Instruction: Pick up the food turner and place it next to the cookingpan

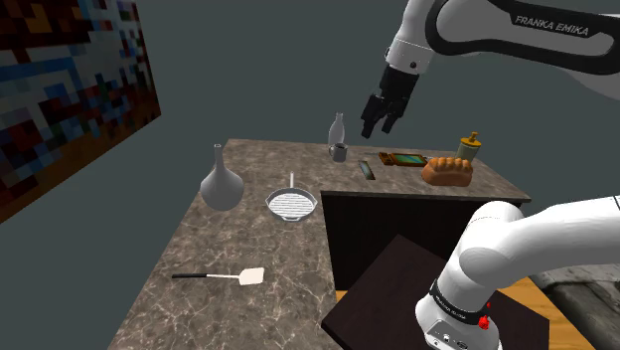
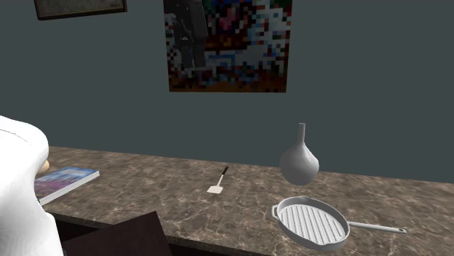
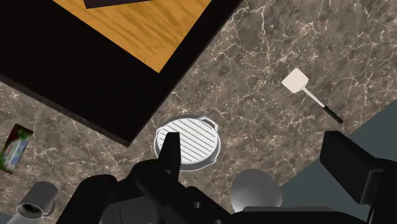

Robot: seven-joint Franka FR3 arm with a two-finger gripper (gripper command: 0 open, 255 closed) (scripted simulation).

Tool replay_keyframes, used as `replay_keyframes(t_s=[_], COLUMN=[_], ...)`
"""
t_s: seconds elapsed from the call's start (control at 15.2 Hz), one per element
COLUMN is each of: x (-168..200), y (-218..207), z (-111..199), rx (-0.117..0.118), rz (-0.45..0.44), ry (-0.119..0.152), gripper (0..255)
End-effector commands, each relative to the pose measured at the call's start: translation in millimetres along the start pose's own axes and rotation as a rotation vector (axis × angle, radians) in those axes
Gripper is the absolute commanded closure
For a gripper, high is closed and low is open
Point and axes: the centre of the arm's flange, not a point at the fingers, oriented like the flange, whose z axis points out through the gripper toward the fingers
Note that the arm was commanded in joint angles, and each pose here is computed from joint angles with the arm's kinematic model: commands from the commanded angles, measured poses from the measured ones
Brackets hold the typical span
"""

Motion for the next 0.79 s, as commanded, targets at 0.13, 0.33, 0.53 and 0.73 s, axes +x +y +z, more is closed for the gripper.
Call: replay_keyframes(t_s=[0.13,0.33,0.53,0.73], x=[13.8,33.5,52.2,69.8], y=[-9.7,-25.1,-41.7,-59.4], z=[20.7,51.9,83.1,114.4], rx=[0.002,0.004,0.006,0.009], rz=[-0.036,-0.089,-0.143,-0.197], ry=[-0.005,-0.011,-0.018,-0.025], gripper=[0,0,0,0])
